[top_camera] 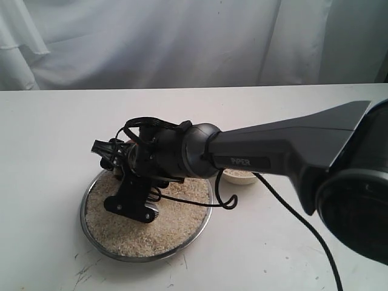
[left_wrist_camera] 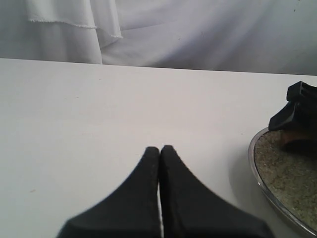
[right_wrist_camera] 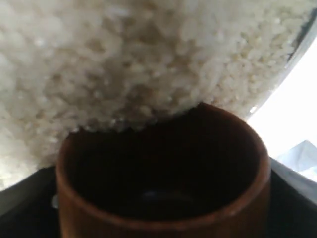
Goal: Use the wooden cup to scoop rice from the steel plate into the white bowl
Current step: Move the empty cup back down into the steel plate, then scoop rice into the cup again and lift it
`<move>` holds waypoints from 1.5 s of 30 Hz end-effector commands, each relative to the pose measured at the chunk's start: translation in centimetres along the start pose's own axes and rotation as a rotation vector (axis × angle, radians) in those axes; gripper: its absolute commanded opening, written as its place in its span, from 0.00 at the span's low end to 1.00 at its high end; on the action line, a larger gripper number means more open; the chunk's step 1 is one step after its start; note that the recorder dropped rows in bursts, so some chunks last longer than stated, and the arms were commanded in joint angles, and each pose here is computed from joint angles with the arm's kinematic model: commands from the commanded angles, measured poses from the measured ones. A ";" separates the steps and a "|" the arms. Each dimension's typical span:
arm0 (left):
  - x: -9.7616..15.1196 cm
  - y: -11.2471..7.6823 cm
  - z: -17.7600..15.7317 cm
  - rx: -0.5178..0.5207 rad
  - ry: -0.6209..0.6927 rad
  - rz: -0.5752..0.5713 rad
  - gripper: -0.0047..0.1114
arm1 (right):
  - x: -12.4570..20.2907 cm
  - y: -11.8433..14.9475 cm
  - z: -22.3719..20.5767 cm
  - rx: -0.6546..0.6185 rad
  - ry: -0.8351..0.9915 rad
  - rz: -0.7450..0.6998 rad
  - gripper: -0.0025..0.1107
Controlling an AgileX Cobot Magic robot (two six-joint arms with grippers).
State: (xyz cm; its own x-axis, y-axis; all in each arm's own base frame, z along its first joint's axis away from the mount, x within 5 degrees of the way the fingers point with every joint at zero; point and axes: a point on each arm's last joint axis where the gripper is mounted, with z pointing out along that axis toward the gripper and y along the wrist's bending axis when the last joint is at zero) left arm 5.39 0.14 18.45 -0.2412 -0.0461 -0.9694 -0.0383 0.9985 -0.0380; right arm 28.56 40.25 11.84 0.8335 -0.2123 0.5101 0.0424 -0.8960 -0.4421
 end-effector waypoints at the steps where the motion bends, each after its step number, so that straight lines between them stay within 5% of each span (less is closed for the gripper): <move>1: 0.0 0.0 0.0 0.003 -0.013 0.002 0.04 | -0.5 0.5 -0.2 -0.072 -0.054 0.023 0.02; 27: 0.0 0.0 0.0 0.003 -0.013 0.002 0.04 | -0.5 3.2 -0.1 -0.240 -0.372 0.525 0.02; 45: 0.0 0.0 0.0 0.003 -0.013 0.002 0.04 | 1.9 4.4 -0.3 -0.217 -0.602 0.908 0.02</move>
State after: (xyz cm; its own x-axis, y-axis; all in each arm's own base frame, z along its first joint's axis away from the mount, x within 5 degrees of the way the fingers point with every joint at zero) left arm 5.39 0.14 18.45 -0.2412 -0.0461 -0.9694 -0.0383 0.9985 -0.0380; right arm 30.60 36.15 11.68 0.6806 -0.6511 -0.3358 -0.7308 -0.5709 -0.3742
